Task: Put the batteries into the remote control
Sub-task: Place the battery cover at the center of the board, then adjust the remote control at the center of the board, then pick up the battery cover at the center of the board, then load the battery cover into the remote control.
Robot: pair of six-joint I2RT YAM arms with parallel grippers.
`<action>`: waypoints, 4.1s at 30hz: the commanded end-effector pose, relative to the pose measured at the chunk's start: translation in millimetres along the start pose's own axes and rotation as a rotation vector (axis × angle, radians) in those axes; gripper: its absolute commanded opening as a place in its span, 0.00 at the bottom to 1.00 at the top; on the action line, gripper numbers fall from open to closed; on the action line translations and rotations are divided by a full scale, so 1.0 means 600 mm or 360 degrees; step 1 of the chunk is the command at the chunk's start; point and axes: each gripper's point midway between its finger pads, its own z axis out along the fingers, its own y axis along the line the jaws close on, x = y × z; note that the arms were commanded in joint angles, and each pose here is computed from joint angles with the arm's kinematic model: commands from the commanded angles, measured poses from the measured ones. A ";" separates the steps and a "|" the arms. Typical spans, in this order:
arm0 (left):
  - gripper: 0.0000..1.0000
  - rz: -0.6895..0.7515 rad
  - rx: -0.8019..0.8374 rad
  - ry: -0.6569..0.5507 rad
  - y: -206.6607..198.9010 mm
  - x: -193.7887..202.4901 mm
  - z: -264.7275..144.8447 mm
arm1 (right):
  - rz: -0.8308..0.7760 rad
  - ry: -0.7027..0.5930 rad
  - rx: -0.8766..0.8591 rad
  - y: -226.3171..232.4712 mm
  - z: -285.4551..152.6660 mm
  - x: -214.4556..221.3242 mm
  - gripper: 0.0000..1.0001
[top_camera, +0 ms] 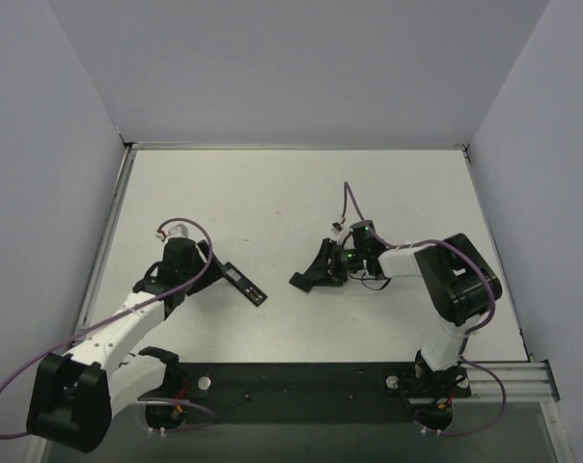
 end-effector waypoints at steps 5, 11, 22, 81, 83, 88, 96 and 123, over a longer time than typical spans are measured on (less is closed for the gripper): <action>0.75 0.0176 0.0088 -0.0028 -0.062 -0.099 0.046 | -0.0263 -0.0031 0.0423 -0.054 -0.049 0.003 0.55; 0.75 0.0298 0.0000 0.0078 -0.068 -0.114 0.105 | -0.0481 -0.0109 0.0684 -0.066 -0.088 -0.008 0.66; 0.74 0.0374 -0.0038 0.0355 -0.048 -0.037 0.139 | -0.0970 -0.0126 0.0686 -0.015 -0.093 -0.014 0.69; 0.69 0.0463 0.0159 -0.0592 -0.062 -0.167 -0.222 | -0.2026 0.0432 0.0762 0.061 -0.026 -0.005 0.22; 0.69 0.0460 0.0066 -0.0659 -0.037 -0.173 -0.226 | -0.2094 0.0465 0.0669 0.080 -0.024 0.004 0.22; 0.69 0.0402 -0.0056 -0.0835 0.012 -0.181 -0.243 | -0.2333 0.0590 0.0502 0.116 -0.005 0.031 0.22; 0.69 0.0337 -0.0077 -0.1069 0.036 -0.204 -0.282 | -0.2427 0.0812 0.0474 0.114 0.024 0.052 0.24; 0.68 0.0318 -0.0051 -0.1110 0.037 -0.208 -0.288 | -0.2480 0.0942 0.0571 0.084 0.080 0.051 0.28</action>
